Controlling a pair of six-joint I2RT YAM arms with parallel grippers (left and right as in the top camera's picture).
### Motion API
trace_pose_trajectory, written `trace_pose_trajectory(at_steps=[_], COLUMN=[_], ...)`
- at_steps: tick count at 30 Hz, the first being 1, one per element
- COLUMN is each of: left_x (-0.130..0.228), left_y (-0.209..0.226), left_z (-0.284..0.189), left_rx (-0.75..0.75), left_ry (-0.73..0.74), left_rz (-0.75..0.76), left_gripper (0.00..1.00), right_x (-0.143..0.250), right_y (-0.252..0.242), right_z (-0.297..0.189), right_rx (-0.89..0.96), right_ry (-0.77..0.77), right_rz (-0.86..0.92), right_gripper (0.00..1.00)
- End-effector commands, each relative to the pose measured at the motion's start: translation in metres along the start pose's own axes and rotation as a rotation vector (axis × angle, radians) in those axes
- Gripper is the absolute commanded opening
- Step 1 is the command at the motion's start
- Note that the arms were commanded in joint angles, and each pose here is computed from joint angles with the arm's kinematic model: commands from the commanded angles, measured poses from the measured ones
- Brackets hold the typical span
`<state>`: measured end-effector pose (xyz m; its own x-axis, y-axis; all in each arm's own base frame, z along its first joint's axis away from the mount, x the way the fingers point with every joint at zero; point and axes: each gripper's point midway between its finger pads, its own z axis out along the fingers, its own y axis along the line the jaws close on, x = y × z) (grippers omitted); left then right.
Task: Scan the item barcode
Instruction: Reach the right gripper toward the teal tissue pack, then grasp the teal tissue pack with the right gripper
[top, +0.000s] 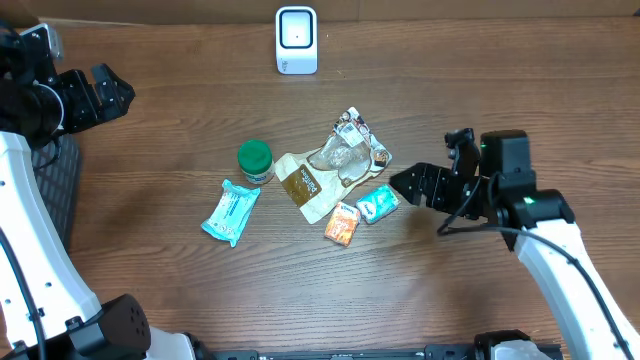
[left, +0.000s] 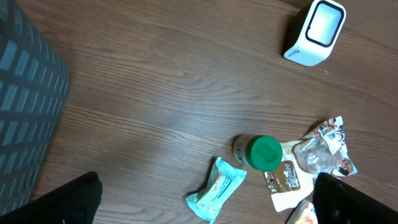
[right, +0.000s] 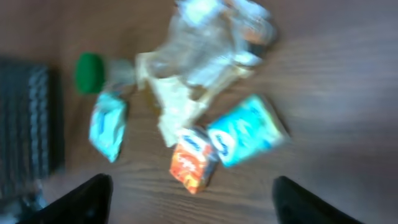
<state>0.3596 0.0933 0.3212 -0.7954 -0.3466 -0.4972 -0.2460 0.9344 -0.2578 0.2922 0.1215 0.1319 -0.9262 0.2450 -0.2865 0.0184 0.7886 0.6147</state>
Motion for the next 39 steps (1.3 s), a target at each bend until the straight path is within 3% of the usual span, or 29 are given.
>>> trace_pose_trajectory(at_steps=[1, 8, 12, 14, 39], left_x=[-0.003, -0.003, -0.003, -0.003, -0.003], left_y=[-0.006, -0.006, -0.006, -0.006, -0.006], left_z=[-0.006, -0.006, -0.006, -0.006, -0.006], left_rx=[0.017, 0.017, 0.016, 0.016, 0.016], left_ry=[-0.021, -0.021, -0.021, -0.021, -0.021], left_rz=[0.029, 0.029, 0.029, 0.028, 0.029], left_gripper=[1.0, 1.0, 1.0, 1.0, 1.0], right_x=[-0.007, -0.008, -0.003, 0.001, 0.028], right_y=[-0.027, -0.046, -0.054, -0.055, -0.028], right_z=[0.008, 0.036, 0.049, 0.055, 0.093], right_rx=[0.141, 0.177, 0.187, 0.193, 0.293], right_ry=[-0.02, 0.021, 0.06, 0.079, 0.083], right_rz=[0.142, 0.256, 0.271, 0.27, 0.178], right_gripper=[0.7, 0.66, 0.48, 0.43, 0.39])
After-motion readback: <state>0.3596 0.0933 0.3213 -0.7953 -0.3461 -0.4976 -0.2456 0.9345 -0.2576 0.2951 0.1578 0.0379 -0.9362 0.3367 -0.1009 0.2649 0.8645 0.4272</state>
